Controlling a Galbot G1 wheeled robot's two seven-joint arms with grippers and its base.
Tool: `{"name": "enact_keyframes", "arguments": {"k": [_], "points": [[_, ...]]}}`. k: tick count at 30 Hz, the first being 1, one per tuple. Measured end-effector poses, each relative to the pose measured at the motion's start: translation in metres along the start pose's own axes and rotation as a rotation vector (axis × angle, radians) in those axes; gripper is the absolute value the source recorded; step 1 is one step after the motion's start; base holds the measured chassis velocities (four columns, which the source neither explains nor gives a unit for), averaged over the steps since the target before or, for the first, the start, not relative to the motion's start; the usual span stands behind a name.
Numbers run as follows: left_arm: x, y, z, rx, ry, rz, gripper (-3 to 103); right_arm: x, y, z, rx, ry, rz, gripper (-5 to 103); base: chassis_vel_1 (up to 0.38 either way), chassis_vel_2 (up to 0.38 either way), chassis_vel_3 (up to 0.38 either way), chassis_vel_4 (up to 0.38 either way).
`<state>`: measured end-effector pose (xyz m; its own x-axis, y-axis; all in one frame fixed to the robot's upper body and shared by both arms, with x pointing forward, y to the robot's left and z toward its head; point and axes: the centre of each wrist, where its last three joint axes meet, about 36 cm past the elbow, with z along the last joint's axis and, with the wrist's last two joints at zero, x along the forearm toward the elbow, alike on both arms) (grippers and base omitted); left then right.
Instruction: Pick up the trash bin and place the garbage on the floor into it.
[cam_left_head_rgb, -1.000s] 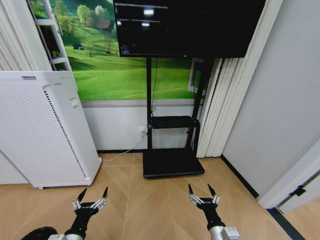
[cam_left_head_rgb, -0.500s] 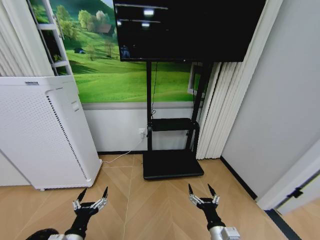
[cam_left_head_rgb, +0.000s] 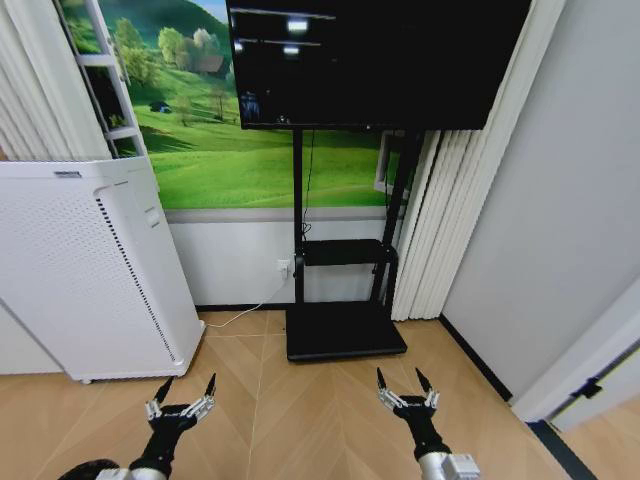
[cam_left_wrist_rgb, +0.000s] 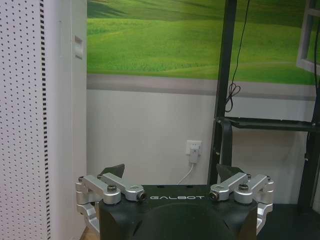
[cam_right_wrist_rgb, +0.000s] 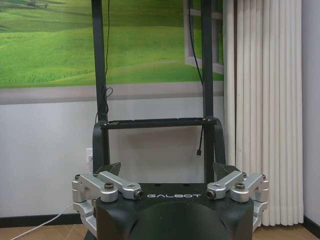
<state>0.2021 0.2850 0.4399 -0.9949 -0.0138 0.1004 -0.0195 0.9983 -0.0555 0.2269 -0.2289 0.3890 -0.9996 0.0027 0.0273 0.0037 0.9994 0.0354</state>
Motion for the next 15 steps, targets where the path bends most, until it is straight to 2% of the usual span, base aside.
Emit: {"name": "enact_keyframes", "arguments": {"k": [15], "points": [[0.0, 0.0, 0.0, 0.0, 0.0, 0.0, 100, 0.0, 0.0, 0.0, 0.0, 0.0, 0.0, 100, 0.0, 0.0, 0.0, 0.0]]}}
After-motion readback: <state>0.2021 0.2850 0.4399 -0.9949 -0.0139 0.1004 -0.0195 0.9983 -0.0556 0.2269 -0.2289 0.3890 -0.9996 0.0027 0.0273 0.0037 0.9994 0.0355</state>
